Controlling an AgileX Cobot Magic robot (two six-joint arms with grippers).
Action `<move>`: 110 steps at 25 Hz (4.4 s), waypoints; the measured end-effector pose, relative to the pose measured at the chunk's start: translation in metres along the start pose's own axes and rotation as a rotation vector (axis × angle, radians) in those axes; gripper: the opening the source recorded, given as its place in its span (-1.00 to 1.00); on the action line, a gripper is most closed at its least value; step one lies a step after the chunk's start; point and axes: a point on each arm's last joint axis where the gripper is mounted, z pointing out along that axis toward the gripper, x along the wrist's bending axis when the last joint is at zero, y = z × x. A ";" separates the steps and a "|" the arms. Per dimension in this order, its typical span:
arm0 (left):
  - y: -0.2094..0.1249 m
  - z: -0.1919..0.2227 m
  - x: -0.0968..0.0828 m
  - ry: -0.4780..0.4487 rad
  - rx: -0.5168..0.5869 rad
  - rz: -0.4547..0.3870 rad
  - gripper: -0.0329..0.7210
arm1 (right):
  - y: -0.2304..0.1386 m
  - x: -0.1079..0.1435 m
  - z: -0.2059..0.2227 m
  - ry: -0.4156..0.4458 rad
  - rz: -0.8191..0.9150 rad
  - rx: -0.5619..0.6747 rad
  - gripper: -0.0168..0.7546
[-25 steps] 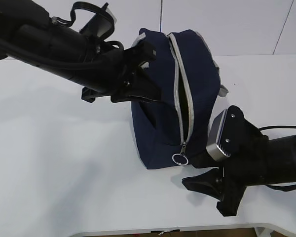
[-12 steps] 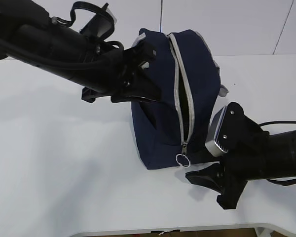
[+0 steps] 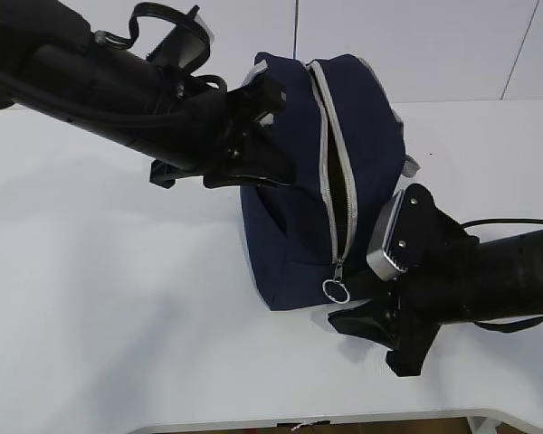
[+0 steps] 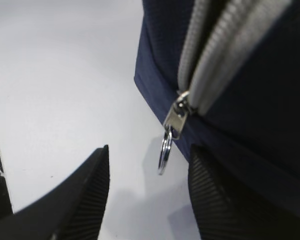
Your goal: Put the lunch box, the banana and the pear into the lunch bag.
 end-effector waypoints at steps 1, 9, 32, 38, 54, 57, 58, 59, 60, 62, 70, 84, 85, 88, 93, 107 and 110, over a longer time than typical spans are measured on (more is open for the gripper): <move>0.000 0.000 0.000 0.000 0.000 0.000 -0.92 | 0.000 0.000 0.000 0.000 0.000 0.000 0.15; 0.001 0.000 -0.001 -0.012 -0.013 -0.023 -0.92 | 0.001 -0.008 0.010 0.007 0.018 -0.003 0.10; 0.001 0.000 -0.001 -0.013 -0.014 -0.027 -0.92 | 0.001 -0.010 0.013 0.012 0.085 -0.007 -0.49; 0.001 0.000 -0.001 -0.013 -0.014 -0.027 -0.92 | 0.001 -0.010 0.013 0.012 0.085 -0.007 -0.55; 0.001 0.000 -0.001 -0.013 -0.014 -0.027 -0.92 | 0.001 -0.010 0.013 0.012 0.118 -0.007 -0.91; 0.001 0.000 -0.001 -0.013 -0.014 -0.027 -0.92 | 0.001 -0.010 0.013 0.012 0.130 -0.007 -0.91; 0.001 0.000 -0.001 -0.013 -0.014 -0.027 -0.92 | 0.001 -0.010 0.013 0.012 0.136 -0.007 -0.91; 0.001 0.000 -0.001 -0.013 -0.014 -0.027 -0.92 | 0.001 -0.010 0.013 0.011 0.145 -0.006 -0.91; 0.001 0.000 -0.001 -0.013 -0.014 -0.027 -0.92 | 0.001 -0.010 0.013 0.011 0.153 -0.006 -0.91; 0.001 0.000 -0.001 -0.013 -0.014 -0.027 -0.92 | 0.001 -0.010 0.013 0.010 0.173 -0.005 -0.91; 0.001 0.001 -0.001 -0.013 -0.015 -0.027 -0.92 | 0.000 -0.008 0.013 0.034 0.273 0.019 -0.91; 0.003 0.001 0.000 -0.007 -0.031 -0.028 -0.92 | 0.016 -0.004 -0.008 0.039 0.280 0.035 -0.91; 0.003 0.001 0.000 -0.007 -0.031 -0.028 -0.92 | 0.017 -0.004 -0.010 0.036 0.281 0.030 -0.91; 0.003 0.001 0.000 -0.007 -0.031 -0.028 -0.92 | 0.020 -0.003 -0.014 0.032 0.283 0.026 -0.91; 0.003 0.001 0.000 -0.006 -0.035 -0.028 -0.92 | 0.021 -0.001 -0.018 0.040 0.280 0.049 -0.91; 0.004 0.001 0.000 -0.004 -0.040 -0.028 -0.92 | 0.035 0.002 -0.037 0.018 0.251 0.033 -0.91; 0.004 0.001 0.000 -0.004 -0.040 -0.028 -0.92 | 0.037 0.003 -0.040 0.011 0.243 0.022 -0.91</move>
